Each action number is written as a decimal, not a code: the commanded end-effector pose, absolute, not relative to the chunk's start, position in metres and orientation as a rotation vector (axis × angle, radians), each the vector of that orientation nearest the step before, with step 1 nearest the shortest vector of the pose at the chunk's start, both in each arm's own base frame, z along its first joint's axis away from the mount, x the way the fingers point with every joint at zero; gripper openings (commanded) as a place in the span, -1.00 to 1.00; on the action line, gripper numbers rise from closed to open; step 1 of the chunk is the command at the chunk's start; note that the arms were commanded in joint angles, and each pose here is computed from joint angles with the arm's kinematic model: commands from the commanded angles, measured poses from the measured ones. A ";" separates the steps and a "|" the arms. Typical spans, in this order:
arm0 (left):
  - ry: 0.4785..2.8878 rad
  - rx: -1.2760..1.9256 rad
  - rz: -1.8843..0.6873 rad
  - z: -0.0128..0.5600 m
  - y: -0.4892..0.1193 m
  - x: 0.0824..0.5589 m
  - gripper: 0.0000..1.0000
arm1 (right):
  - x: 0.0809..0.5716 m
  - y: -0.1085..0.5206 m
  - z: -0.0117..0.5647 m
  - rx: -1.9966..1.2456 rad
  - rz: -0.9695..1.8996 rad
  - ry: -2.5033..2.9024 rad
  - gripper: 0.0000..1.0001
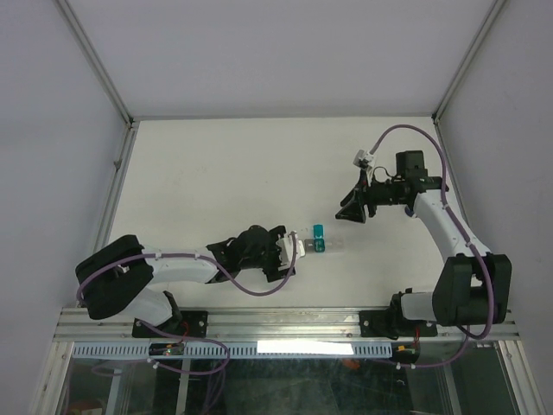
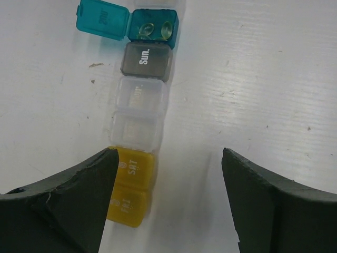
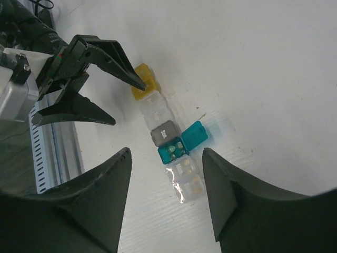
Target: Sort the pills into containers
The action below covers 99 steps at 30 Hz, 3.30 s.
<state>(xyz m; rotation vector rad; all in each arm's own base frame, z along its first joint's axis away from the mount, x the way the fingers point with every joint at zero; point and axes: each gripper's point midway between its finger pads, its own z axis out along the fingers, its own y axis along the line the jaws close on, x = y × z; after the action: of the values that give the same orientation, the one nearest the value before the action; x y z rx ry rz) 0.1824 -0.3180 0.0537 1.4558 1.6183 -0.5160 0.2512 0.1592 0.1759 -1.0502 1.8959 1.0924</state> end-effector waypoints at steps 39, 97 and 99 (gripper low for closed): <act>1.584 1.512 -0.642 0.042 -0.352 0.220 0.06 | 0.309 0.158 0.066 -0.746 1.081 2.369 -0.43; 1.646 1.502 -0.673 0.033 -0.355 0.206 -0.31 | 0.225 0.185 0.052 -1.228 1.057 2.400 -1.00; 1.643 1.503 -0.670 0.033 -0.355 0.206 -0.31 | 0.226 0.186 0.056 -1.233 1.034 2.385 -1.00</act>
<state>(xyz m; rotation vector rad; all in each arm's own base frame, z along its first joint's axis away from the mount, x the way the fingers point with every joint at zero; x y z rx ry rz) 0.2065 -0.3496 0.0290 1.5130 1.6565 -0.6608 0.2117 0.1860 0.0447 -1.1911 2.4531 1.1777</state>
